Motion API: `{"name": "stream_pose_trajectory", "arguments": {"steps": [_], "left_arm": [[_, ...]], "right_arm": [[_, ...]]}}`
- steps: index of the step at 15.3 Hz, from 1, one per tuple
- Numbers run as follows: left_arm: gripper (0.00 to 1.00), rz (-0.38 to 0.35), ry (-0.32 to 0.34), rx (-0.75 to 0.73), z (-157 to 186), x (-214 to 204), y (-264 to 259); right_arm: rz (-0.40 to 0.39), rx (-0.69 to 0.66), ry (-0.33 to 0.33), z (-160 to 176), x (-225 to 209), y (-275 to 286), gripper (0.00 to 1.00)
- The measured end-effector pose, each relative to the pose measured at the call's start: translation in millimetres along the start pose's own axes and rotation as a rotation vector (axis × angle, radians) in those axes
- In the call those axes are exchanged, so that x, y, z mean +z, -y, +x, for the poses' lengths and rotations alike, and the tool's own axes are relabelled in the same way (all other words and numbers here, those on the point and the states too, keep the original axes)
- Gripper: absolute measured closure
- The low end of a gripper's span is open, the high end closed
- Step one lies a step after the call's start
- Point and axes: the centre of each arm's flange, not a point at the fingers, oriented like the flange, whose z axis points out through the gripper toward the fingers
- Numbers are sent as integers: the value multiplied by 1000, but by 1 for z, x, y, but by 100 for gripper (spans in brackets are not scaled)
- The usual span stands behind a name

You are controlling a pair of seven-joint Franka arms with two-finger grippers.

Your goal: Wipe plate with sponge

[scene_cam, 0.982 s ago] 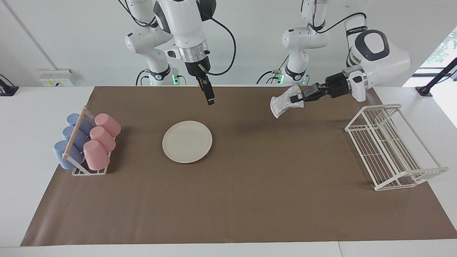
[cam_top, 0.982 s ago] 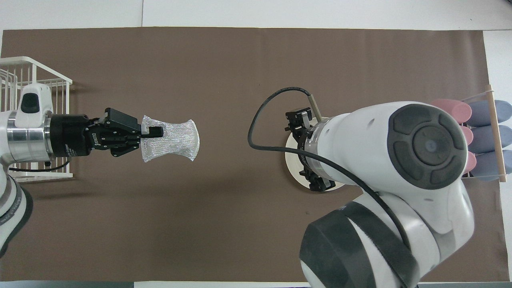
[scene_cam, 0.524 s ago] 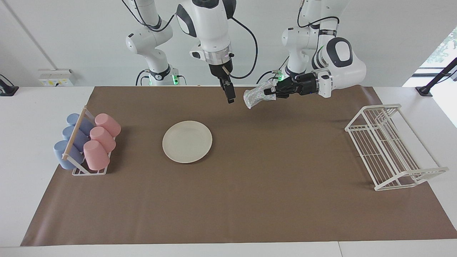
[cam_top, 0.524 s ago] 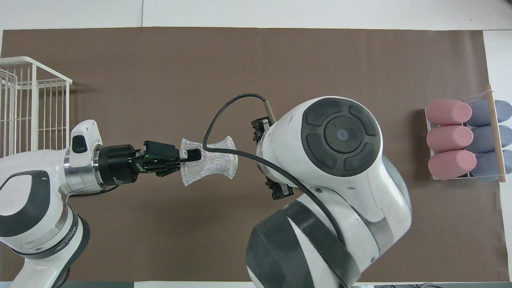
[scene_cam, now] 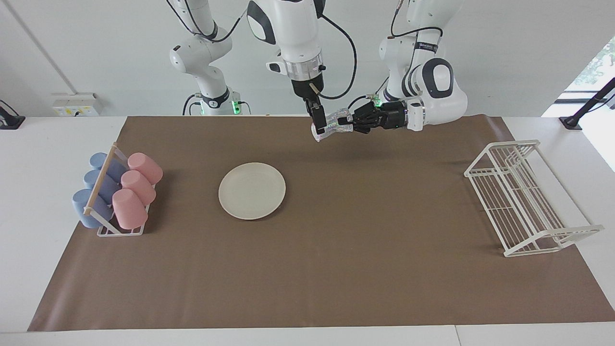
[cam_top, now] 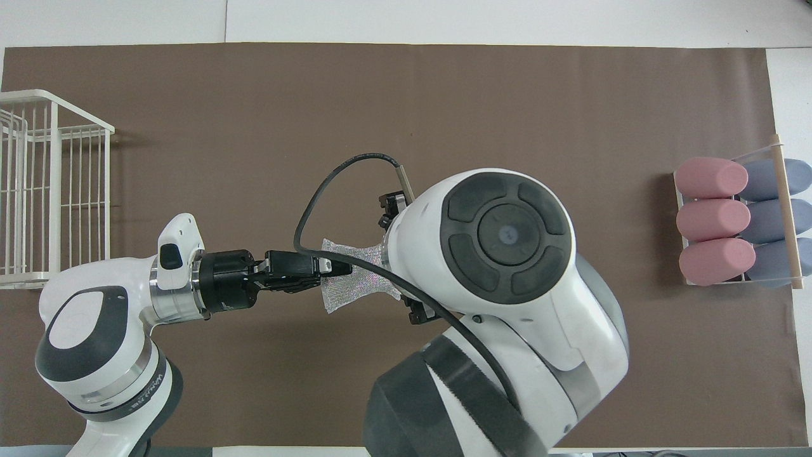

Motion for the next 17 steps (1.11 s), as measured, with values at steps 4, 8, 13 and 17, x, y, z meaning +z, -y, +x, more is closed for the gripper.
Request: {"name": "stream_pose_trajectory", "arguments": {"steps": [4,8,13,17], "left_arm": [[94,-5,-6,9,-5,14,0],[94,-2,-6,13,-6,15,1],[94,-1,-7,12,-6,15,1],[94,1,-4,11,-7,16,3]], "right_arm": [[-47,-27,-17,-14,11,-10,0],[-59,-42,-21,-22,12,-15,0],[-58,-37,-21,-18,12,-13,1],[-54,-33,-20,-16,12,-12,34]]}}
